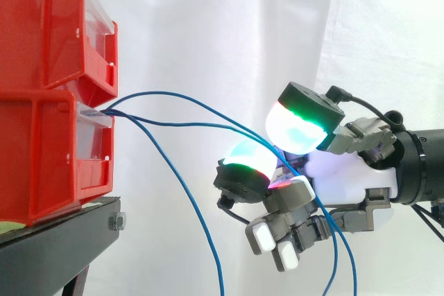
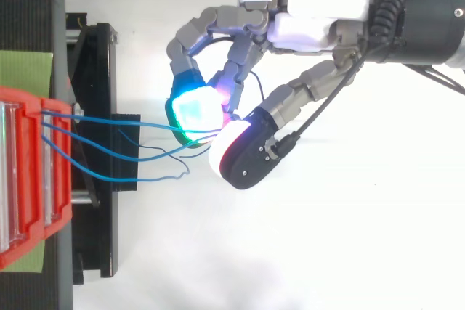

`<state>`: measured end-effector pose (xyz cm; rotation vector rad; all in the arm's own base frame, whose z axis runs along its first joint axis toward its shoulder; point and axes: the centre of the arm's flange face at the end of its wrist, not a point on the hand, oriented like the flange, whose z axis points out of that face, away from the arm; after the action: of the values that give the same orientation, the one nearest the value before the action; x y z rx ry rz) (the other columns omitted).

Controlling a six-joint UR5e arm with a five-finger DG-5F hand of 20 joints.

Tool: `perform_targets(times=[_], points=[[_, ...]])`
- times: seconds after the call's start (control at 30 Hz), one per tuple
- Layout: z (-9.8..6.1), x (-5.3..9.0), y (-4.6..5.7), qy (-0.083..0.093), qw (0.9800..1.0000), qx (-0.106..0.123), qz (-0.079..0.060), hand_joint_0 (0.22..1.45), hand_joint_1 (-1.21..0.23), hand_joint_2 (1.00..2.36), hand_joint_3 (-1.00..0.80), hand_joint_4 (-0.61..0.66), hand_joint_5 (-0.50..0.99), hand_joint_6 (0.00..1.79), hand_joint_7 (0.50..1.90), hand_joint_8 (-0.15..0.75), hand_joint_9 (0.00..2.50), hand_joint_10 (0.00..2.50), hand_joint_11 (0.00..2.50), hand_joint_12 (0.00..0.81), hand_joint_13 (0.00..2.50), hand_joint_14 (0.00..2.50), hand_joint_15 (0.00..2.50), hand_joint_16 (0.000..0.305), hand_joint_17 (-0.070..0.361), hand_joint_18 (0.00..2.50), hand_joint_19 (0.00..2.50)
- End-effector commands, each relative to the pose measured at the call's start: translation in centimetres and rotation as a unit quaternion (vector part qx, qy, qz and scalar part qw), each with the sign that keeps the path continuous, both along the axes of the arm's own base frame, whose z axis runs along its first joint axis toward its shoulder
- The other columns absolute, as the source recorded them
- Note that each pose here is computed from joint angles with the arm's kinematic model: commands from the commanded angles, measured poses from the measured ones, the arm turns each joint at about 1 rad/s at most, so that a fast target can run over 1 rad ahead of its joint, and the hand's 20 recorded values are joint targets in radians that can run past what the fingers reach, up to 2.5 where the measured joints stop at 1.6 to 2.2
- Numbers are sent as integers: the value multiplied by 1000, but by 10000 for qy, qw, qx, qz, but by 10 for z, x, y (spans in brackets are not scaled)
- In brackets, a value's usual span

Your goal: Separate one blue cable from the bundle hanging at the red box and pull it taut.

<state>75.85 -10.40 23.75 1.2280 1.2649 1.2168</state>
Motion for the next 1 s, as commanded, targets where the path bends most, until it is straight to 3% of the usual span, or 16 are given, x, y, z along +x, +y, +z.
perform_targets(times=[0.0, 0.07, 0.27, 0.3, 0.4, 0.47, 0.7, 0.83, 0.97], points=[[0, 0, 0, 13, 10000, 12, 3, 571, -859, 1000, -500, 173, -157, 789, 1215, 385, 1135, 27, 1061, 408, 843, 20, 572, 56, 125, 856, 612], [0, -1, 0, 36, 10000, 11, 3, 604, -842, 1000, -500, 170, -155, 785, 1219, 384, 1144, 27, 1060, 405, 842, 20, 565, 55, 123, 855, 607], [0, -1, 0, 28, 10000, 3, 3, 638, -875, 1020, -253, 110, -169, 829, 1339, 384, 1146, 27, 1064, 407, 846, 21, 569, 54, 122, 865, 599], [0, -1, 0, 28, 10000, 3, 3, 661, -894, 1019, -260, 102, -170, 830, 1366, 382, 1139, 27, 1077, 407, 845, 22, 569, 55, 123, 861, 594], [0, 0, 2, 28, 10000, 3, 11, 756, -970, 1000, -500, 103, -179, 857, 1278, 362, 1094, 27, 1068, 400, 817, 20, 556, 54, 122, 846, 565], [0, 0, 2, 28, 10000, 3, 11, 770, -982, 1000, -500, 104, -176, 854, 1290, 361, 1093, 27, 1053, 398, 816, 22, 547, 54, 121, 849, 562], [0, -1, 2, 36, 10000, 11, 10, 632, -997, 1000, -500, 149, -155, 849, 1276, 370, 1141, 27, 1080, 391, 823, 21, 559, 53, 119, 865, 576], [0, -1, 2, 43, 10000, 11, 18, 522, -917, 1000, -500, 171, -149, 838, 1239, 389, 1170, 28, 1083, 407, 844, 22, 566, 56, 127, 893, 586], [0, -1, 1, 43, 10000, 11, 10, 515, -887, 1000, -500, 179, -148, 833, 1215, 394, 1178, 26, 1084, 414, 850, 22, 557, 58, 129, 900, 590]])
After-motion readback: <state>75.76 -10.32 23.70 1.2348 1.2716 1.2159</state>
